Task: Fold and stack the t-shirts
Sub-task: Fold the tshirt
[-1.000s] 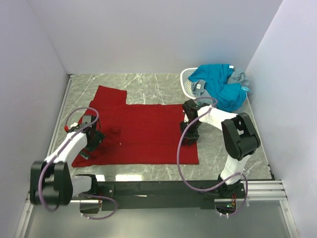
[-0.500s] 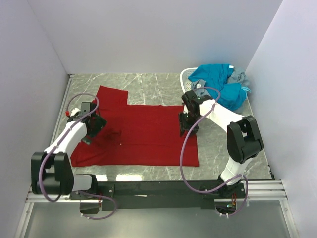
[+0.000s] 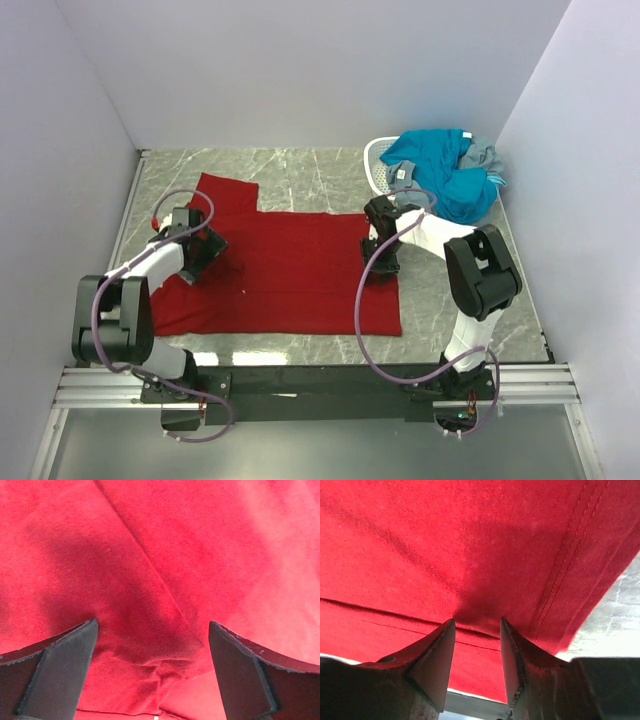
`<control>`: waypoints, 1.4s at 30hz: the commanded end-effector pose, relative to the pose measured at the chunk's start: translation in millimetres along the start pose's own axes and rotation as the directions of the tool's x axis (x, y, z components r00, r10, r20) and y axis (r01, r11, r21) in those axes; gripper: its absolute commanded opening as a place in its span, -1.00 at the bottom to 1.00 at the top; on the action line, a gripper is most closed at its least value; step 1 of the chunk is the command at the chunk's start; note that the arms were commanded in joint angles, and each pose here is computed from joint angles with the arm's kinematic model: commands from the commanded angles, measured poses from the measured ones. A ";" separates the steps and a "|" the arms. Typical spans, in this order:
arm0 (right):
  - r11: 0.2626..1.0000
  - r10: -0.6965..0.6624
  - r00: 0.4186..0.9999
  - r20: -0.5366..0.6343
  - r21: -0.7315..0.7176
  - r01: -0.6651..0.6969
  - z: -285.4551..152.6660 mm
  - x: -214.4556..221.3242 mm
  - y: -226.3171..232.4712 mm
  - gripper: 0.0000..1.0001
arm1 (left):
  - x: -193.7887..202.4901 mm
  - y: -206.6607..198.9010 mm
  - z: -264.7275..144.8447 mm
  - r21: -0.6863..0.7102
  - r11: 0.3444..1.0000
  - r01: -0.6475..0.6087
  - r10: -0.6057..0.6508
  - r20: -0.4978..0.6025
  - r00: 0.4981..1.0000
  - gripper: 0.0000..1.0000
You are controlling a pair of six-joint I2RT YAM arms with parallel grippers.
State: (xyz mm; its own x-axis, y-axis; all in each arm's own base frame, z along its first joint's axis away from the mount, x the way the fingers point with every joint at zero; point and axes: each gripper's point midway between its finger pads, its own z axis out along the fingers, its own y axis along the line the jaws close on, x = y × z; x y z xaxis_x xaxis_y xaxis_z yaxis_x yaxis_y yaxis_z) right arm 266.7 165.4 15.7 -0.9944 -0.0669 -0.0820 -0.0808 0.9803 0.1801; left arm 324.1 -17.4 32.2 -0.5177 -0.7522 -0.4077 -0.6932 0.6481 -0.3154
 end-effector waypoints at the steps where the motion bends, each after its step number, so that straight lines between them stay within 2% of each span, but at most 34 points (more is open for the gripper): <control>1: 1.000 -0.007 1.000 -0.002 -0.004 0.007 9.4 8.8 -1.6 -0.03 | 7.8 34.5 -3.5 -0.097 0.995 -0.026 0.028 0.011 1.000 0.99; 7: 1.000 -0.008 0.999 -0.051 -0.013 0.007 12.1 33.6 -3.1 -0.03 | 16.3 71.1 -12.3 -0.212 0.977 -0.029 0.031 0.005 1.000 0.99; 11: 1.000 -0.007 0.998 -0.064 -0.025 0.005 10.7 48.3 0.3 -0.03 | 20.5 82.4 -19.8 -0.238 0.971 -0.031 0.034 0.006 0.999 0.99; 18: 0.999 -0.037 0.997 -0.067 -0.042 0.035 3.1 59.9 14.1 -0.03 | 15.0 78.2 -37.8 -0.197 0.980 -0.022 0.030 0.038 0.999 0.99; 21: 0.998 -0.051 0.998 -0.040 -0.035 0.050 -4.4 51.7 16.9 -0.03 | 4.7 68.3 -48.4 -0.171 0.985 -0.026 0.036 0.058 0.998 0.99; 24: 0.998 -0.064 0.998 0.012 -0.026 0.065 -22.3 35.0 21.8 -0.03 | -14.7 48.2 -64.0 -0.120 0.992 -0.033 0.045 0.097 0.994 0.99; 31: 0.996 -0.088 0.961 0.263 0.004 0.091 -92.4 -44.6 32.7 0.01 | -75.6 -21.6 -92.8 0.041 0.996 -0.083 0.072 0.222 0.972 0.99; 36: 0.997 -0.065 0.930 0.360 0.056 0.048 -100.7 -95.5 14.1 0.01 | -108.0 -74.1 -94.8 0.147 0.981 -0.130 0.089 0.257 0.962 0.99; 42: 0.989 -0.056 0.899 0.435 0.148 -0.010 -82.4 -151.4 -17.3 0.01 | -139.1 -123.9 -98.4 0.243 0.953 -0.180 0.102 0.301 0.948 0.99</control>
State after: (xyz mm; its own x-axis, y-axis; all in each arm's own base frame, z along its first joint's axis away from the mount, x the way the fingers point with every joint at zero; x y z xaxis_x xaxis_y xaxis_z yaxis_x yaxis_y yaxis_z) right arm 381.5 157.6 115.4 -0.8858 -0.0265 -0.4634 -0.0857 0.9905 0.1071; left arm 403.5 1.4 178.0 -0.4428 -0.6402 -0.6277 -0.5426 0.7487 -0.3808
